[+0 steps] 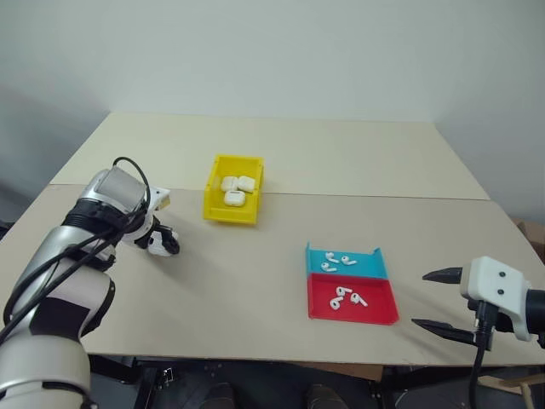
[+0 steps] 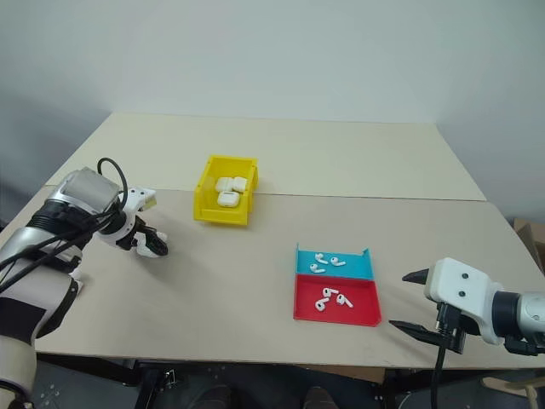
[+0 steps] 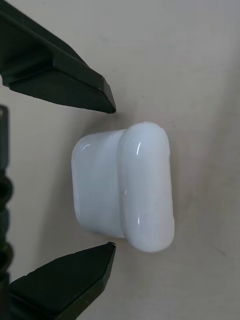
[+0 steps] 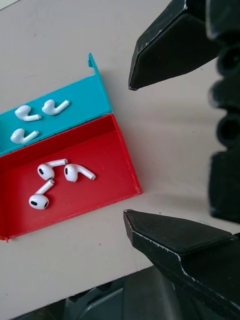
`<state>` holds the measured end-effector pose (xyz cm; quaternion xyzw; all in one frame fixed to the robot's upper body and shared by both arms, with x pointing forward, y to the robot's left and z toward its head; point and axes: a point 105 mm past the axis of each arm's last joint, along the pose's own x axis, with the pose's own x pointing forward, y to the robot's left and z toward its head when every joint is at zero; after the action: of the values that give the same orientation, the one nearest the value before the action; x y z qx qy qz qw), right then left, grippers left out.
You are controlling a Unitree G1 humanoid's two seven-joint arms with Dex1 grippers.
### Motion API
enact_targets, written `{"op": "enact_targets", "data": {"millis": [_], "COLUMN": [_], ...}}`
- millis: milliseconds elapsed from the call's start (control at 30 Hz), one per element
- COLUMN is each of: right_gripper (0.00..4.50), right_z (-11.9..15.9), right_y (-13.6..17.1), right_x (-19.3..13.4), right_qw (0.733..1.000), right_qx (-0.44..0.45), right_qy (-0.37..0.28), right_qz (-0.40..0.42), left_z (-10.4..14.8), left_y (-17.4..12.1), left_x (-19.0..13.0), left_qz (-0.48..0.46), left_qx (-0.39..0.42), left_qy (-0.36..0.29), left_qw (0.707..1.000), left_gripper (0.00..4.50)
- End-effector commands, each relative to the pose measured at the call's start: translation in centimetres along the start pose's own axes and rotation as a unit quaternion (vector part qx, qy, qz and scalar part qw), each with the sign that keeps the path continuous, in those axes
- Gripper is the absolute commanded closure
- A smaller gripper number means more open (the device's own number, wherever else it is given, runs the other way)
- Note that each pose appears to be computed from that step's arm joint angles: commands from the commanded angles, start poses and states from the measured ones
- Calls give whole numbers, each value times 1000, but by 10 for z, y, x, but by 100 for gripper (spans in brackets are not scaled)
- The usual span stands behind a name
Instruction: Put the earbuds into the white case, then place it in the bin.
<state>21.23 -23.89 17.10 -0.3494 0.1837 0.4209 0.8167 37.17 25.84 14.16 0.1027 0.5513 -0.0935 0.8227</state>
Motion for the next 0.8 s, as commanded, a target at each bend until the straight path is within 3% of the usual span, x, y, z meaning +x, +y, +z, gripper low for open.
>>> {"op": "enact_targets", "data": {"millis": [33,167,367,533,633,700,800], "right_gripper": [0,0,0,0,0,0,0], "right_z": [4,5,4,7,20,34,47], "right_y": [-1,-2,-3,-5,-8,-8,-3], "right_x": [-2,-2,-3,-7,-12,-15,-17], "right_qw": [1000,1000,1000,1000,999,997,996], "right_qx": [-15,-15,-18,-26,-46,-74,-83], "right_qy": [3,4,7,10,-7,-24,-18], "right_qz": [-4,-7,-7,-13,-16,-8,38], "left_z": [2,4,16,36,46,52,38], "left_y": [3,2,-1,-29,-48,-70,-92], "left_x": [-3,-3,-12,-53,-80,-102,-113], "left_qz": [9,5,6,-46,-72,-122,-162], "left_qx": [2,6,35,105,148,183,223], "left_qy": [-4,-8,-43,-134,-221,-324,-402], "left_qw": [1000,1000,998,984,961,920,873], "left_gripper": [60,176,176,176,176,176,176]}}
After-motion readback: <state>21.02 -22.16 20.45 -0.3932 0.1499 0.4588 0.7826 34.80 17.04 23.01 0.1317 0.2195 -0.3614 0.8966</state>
